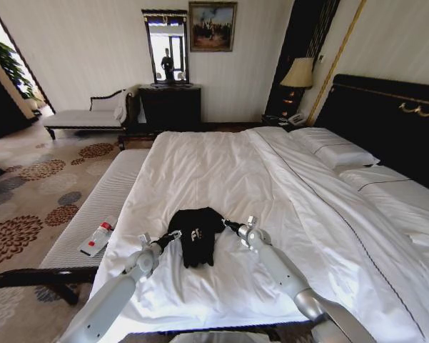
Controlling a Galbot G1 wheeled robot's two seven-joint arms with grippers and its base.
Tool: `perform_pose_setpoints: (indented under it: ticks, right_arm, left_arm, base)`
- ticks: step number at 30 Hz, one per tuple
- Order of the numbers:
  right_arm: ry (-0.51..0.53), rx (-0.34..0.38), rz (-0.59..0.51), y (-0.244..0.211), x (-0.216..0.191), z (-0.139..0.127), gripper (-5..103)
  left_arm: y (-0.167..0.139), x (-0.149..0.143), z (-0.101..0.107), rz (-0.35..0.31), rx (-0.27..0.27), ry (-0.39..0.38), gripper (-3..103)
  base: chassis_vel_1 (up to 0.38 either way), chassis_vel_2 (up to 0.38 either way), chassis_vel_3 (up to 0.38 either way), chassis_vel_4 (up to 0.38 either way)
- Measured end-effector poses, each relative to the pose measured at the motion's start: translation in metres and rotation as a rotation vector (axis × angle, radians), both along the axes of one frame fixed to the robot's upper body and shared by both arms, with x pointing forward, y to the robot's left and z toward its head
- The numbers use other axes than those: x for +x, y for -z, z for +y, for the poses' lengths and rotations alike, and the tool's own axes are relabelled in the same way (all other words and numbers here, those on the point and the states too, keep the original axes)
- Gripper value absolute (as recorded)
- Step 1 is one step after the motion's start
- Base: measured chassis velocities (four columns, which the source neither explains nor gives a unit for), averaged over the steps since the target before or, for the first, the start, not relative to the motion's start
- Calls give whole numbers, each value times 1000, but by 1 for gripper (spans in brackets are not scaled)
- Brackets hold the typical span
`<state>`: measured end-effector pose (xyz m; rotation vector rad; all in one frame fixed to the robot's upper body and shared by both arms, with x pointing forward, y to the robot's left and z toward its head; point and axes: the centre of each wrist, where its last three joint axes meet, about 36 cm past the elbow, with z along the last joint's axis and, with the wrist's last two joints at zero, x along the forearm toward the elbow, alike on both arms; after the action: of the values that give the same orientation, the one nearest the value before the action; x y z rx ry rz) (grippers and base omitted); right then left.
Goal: Fold the clothes on the bed.
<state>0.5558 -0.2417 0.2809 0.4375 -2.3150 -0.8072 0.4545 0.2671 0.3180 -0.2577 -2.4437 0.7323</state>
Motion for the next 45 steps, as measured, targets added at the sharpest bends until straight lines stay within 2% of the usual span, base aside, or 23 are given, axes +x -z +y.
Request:
perform_pose_setpoints:
  ticks: [11,16,18,25,29,32,34,35,37,38,40,43,45]
  right_arm:
    - [4,-7,-5,-3,0,-7,0]
    - [5,-7,-8,-5,0,-7,0]
    - [6,-9,-8,-5,0,-8,0]
    - [6,-12,-8,-5,-1,-10,0]
    - [3,-17,-9,-5,-4,-13,0]
    - [1,-19,-10,-5,-5,-14,0]
    - [0,-20,-12,-7,-6,-14,0]
    - [0,-20,-12,-7,-6,-14,0]
    - [0,-20,-14,-8,-6,-14,0]
    - [0,-20,-14,-8,-6,-14,0]
    - [1,-19,-15,-9,-6,-14,0]
    - [1,-19,-17,-10,-6,-14,0]
    - [0,-19,-17,-10,-6,-14,0]
  left_arm:
    - [-7,34,-4,-17,-33,-21,99]
    - [-6,42,-9,7,-35,-22,99]
    - [-6,44,-11,35,-47,-40,99]
    - [0,50,-5,48,-13,-46,95]
    - [0,58,-1,53,6,-51,75]
    - [1,60,-1,54,11,-47,70]
    - [2,60,-4,55,13,-36,58]
    - [2,60,-4,55,13,-36,58]
    - [2,59,-6,57,11,-31,47]
    - [2,59,-6,57,11,-31,47]
    - [3,59,-8,58,10,-30,37]
    - [3,59,-8,59,16,-30,32]
    - [4,58,-7,60,22,-30,21]
  base:
    - [0,0,0,0]
    - [0,0,0,0]
    - [0,0,0,0]
    - [0,0,0,0]
    - [0,0,0,0]
    - [0,0,0,0]
    - [0,0,0,0]
    - [0,0,0,0]
    - [0,0,0,0]
    - [0,0,0,0]
    - [0,0,0,0]
    - [0,0,0,0]
    - [0,0,0,0]
